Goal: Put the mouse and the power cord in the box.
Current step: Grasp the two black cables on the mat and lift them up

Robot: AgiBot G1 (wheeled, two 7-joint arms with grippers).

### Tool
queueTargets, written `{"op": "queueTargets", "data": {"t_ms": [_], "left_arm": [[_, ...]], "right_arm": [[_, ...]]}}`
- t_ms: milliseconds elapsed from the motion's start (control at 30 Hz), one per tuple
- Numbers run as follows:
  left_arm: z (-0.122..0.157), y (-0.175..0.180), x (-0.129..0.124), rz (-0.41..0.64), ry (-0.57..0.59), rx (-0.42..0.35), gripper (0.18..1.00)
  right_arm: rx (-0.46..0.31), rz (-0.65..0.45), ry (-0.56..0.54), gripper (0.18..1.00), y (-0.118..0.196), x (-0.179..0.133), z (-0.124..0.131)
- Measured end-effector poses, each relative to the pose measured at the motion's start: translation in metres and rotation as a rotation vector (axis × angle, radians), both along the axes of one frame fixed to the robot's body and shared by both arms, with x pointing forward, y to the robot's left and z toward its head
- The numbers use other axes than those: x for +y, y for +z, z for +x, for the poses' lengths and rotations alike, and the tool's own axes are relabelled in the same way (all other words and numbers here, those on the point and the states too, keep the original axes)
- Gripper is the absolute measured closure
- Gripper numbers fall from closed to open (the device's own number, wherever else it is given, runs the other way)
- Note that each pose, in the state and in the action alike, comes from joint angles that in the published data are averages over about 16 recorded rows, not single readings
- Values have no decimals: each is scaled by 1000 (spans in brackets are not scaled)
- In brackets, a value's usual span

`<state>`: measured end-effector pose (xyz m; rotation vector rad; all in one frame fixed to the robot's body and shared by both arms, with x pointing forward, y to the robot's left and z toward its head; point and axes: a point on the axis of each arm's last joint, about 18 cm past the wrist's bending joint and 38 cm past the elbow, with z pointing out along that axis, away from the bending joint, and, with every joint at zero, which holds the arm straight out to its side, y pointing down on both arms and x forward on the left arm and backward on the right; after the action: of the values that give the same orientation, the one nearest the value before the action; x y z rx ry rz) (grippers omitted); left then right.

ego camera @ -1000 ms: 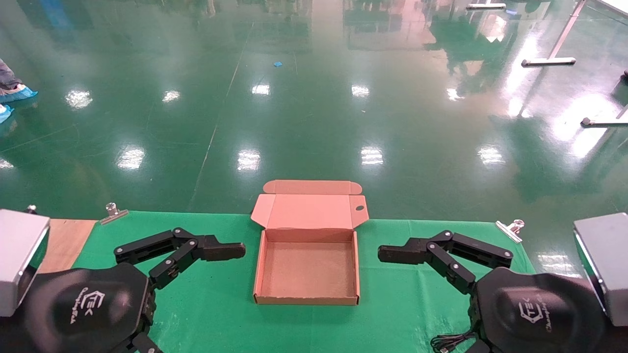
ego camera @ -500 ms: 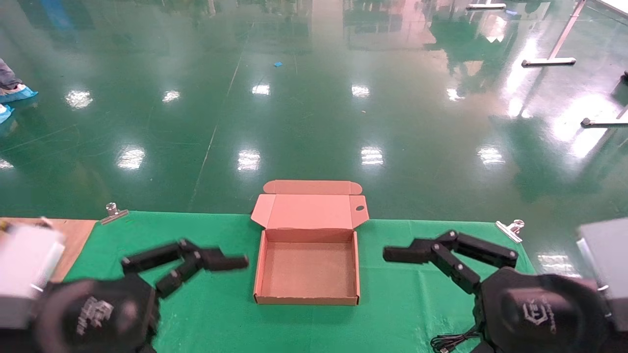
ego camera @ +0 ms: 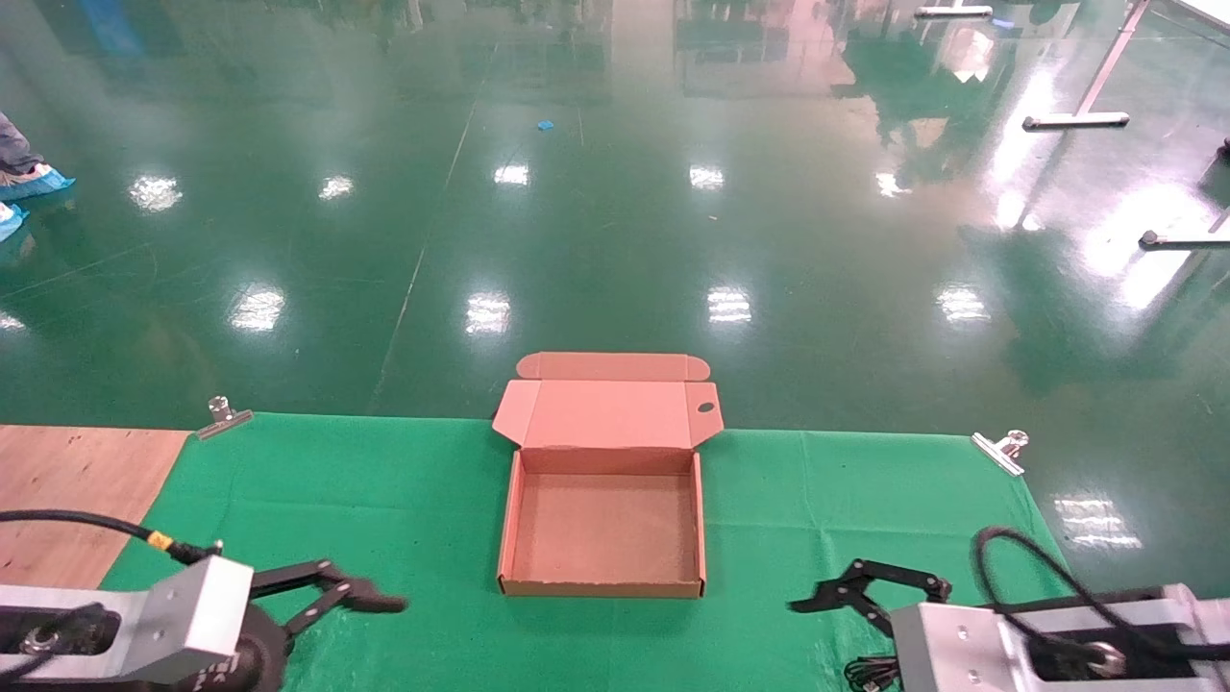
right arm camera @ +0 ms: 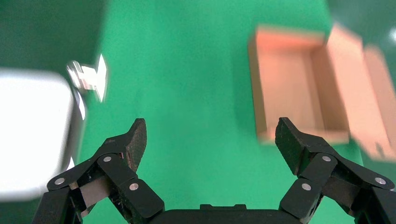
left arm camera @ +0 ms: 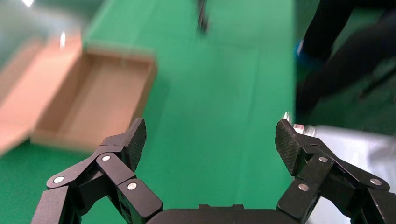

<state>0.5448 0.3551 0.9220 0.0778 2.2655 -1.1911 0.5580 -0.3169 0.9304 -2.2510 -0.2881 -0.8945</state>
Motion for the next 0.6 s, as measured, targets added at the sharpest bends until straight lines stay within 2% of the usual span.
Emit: {"op": "queueTargets", "data": {"t_ms": [300,600], "left_arm": [[41,-29,55,232,208,47,184],[77,-55,101,389,387,77,184]], "right_arm": [[-87,-291,-143,178,-10,-25,53],[-142,-455,-180,178,-20,-32,97]]}}
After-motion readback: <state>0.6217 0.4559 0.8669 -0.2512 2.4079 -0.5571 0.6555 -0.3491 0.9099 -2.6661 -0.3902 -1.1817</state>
